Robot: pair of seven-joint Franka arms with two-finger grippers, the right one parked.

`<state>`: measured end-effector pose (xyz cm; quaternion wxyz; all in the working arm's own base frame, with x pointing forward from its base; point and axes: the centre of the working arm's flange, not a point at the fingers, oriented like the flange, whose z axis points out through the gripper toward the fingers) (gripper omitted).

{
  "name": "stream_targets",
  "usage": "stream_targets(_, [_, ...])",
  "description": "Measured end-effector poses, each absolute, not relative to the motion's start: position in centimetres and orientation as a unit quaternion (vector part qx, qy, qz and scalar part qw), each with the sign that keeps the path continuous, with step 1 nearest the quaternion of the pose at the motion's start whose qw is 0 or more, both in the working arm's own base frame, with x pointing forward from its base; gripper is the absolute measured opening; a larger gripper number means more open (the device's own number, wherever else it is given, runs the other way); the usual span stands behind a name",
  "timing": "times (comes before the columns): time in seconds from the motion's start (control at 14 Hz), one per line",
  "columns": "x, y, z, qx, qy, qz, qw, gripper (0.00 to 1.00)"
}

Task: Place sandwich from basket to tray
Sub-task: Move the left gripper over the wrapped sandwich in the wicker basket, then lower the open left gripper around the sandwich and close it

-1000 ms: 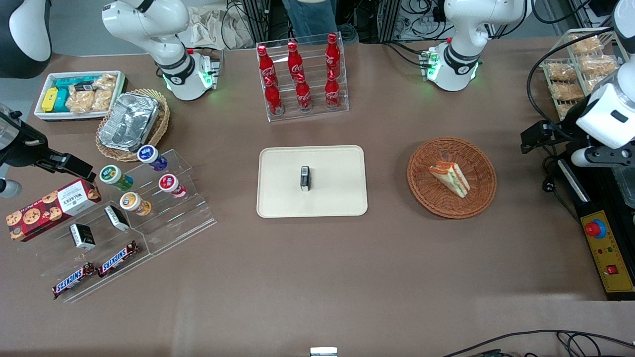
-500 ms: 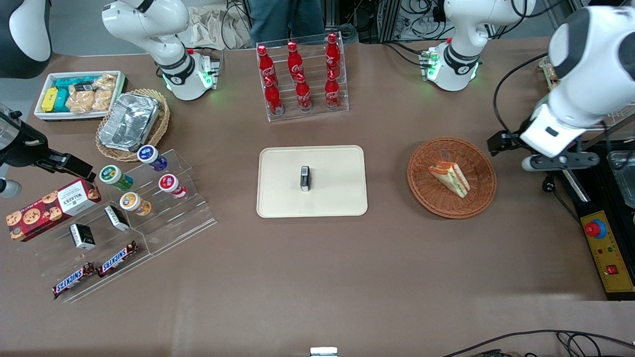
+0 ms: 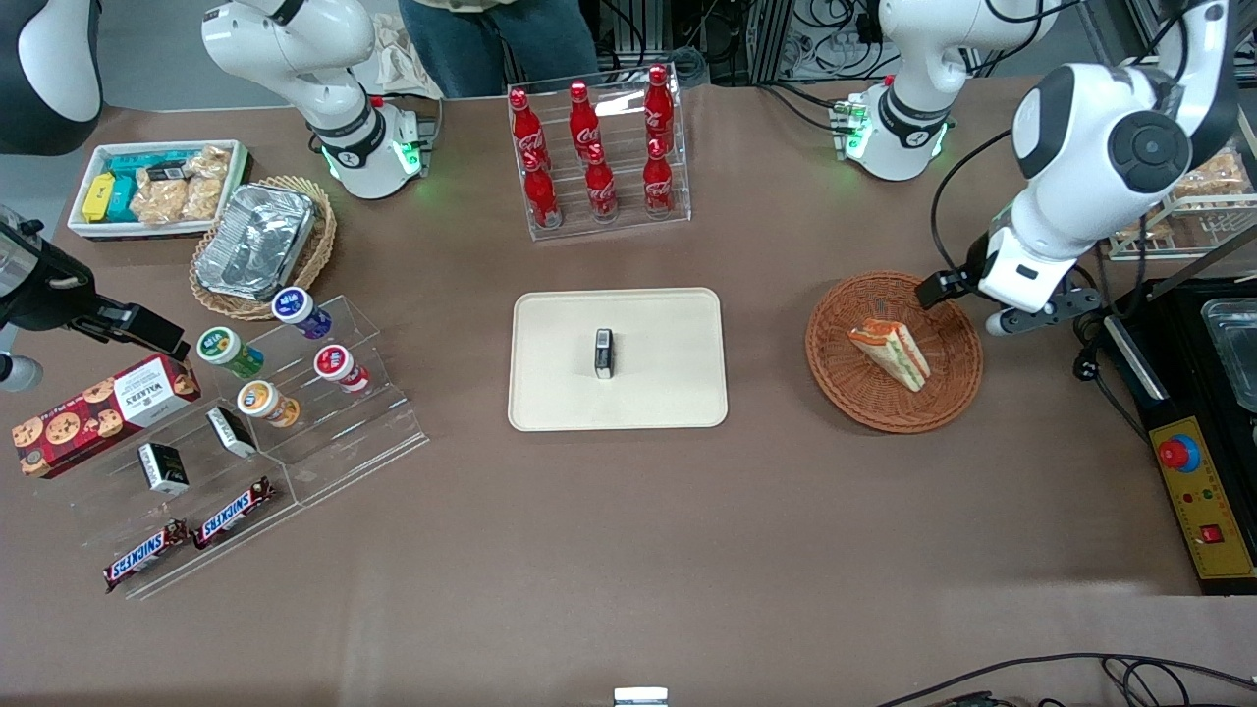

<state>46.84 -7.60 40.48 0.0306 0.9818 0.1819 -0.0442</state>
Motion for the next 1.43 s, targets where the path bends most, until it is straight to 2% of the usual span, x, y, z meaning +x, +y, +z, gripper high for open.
stream_targets(0.29, [45.7, -7.9, 35.4, 0.959, 0.278, -0.037, 0.034, 1.00])
stream_targets(0.64, [46.4, -8.3, 32.7, 0.937, 0.346, -0.041, 0.036, 1.00])
stream_targets(1.07, [47.2, -8.4, 29.5, 0.925, 0.377, -0.037, 0.039, 1.00])
stream_targets(1.43, [46.8, -10.3, 26.5, 0.920, 0.390, -0.027, 0.038, 0.95])
